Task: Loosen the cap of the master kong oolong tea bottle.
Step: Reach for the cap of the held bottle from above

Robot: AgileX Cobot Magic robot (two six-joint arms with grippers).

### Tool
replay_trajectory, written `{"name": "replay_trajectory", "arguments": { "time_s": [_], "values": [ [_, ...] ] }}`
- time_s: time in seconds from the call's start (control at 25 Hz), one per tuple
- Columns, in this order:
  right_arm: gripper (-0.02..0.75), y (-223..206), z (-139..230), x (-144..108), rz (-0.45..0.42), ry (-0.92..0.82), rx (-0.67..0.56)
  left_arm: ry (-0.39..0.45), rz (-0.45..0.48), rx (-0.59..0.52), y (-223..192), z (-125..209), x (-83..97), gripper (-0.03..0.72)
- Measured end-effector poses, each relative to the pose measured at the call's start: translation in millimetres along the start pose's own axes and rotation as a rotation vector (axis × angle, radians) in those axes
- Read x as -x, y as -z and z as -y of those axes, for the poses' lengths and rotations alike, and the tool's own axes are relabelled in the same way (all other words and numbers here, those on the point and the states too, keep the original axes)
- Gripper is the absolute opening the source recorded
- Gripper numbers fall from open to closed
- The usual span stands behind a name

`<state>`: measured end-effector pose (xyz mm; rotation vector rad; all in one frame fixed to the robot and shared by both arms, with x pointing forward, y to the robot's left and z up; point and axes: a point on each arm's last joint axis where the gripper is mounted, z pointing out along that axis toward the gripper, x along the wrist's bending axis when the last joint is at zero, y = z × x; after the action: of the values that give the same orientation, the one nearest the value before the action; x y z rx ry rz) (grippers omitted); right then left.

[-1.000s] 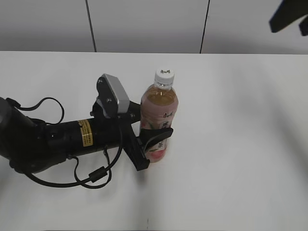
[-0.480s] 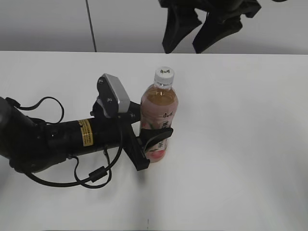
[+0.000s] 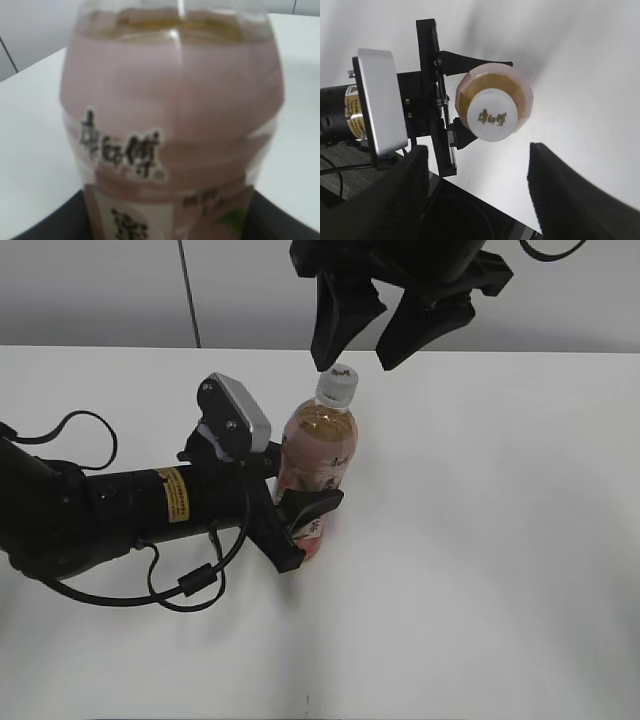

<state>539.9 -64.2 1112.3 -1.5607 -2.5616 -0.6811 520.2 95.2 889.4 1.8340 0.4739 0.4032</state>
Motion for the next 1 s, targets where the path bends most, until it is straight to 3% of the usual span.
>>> {"name": "replay_trajectory", "arguments": {
  "time_s": [0.68,1.0],
  "values": [
    [0.472,-13.7,-2.2,4.9,0.027,-0.014,-0.03,-0.114,-0.038,-0.079,6.8,-8.8,-3.7,0.38],
    [0.472,-19.4,-3.0,6.2,0.029,-0.02,-0.043,-0.123,-0.048,-0.091,8.9,-12.1,-4.5,0.38]
  ]
}}
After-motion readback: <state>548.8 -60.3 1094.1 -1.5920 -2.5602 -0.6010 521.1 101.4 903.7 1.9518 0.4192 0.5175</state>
